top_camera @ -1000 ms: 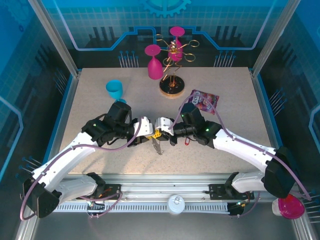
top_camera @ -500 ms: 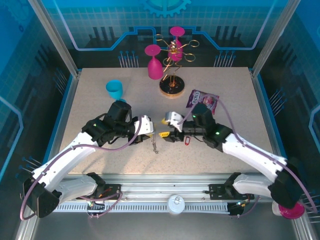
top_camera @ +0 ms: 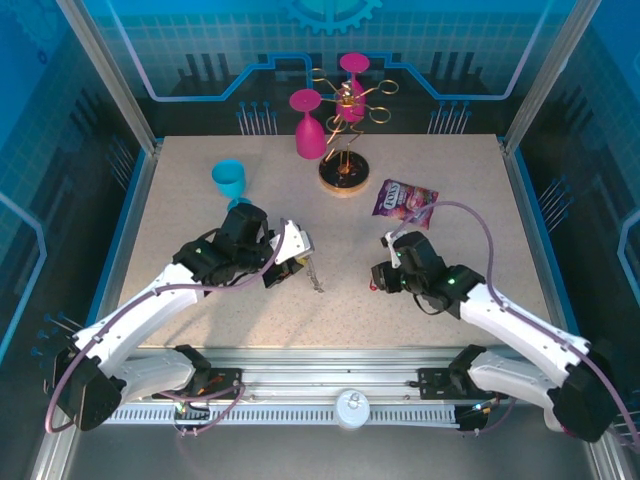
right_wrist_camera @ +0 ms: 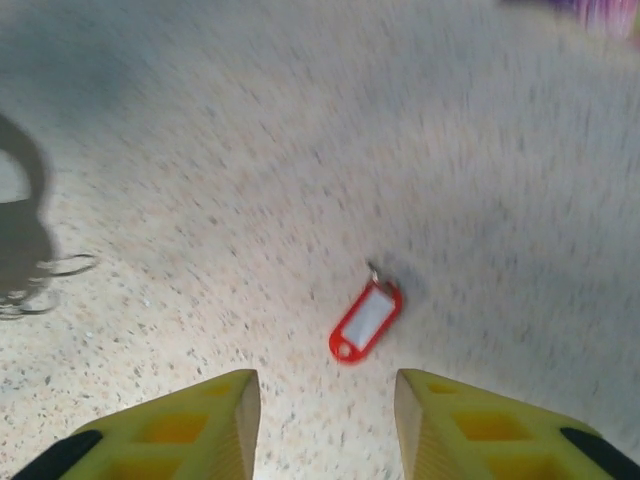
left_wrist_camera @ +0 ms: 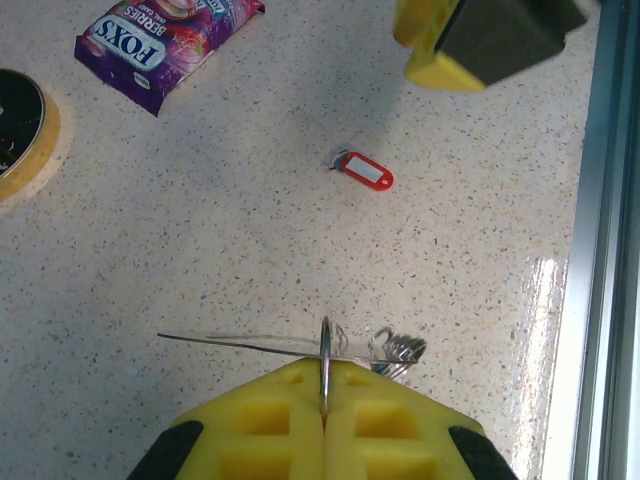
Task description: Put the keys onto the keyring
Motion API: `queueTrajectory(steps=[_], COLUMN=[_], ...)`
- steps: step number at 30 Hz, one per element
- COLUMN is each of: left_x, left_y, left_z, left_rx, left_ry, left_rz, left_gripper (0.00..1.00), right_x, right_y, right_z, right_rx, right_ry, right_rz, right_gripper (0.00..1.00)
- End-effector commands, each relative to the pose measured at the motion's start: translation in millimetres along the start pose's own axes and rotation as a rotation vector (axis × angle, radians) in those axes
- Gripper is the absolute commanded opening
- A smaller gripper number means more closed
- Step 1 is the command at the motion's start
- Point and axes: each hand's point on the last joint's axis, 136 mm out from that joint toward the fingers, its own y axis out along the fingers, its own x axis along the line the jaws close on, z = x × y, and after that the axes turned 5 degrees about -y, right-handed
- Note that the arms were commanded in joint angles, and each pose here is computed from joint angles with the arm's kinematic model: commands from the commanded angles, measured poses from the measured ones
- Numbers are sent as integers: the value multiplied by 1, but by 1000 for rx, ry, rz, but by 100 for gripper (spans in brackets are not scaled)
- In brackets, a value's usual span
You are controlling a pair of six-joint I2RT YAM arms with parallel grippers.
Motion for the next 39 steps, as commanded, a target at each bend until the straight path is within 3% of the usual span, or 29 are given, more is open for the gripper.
queueTrajectory(steps=[1, 5, 13, 17, 31, 39], left_x=[-2, -6, -12, -12, -11, -11], left_y=[0, 6, 10, 11, 12, 12], left_z=[-9, -9, -11, -11, -9, -8], left_rx=[-41, -39, -51, -49, -34, -31], left_ry=[-85, -102, -105, -98, -90, -88], left_rz=[9, 40, 75, 77, 71, 73], left_gripper=[0, 0, 0, 0, 0, 0], right_x=[-7, -10, -27, -24, -25, -28], right_y=[14, 40, 69, 79, 96, 99], right_z=[17, 25, 13, 12, 17, 14], right_rx=[158, 293, 348, 397, 461, 454], right_ry=[145, 133, -134, -202, -224, -223], right_rz=[65, 134, 245, 234, 235, 249], right_gripper=[43, 43, 42, 40, 24, 21])
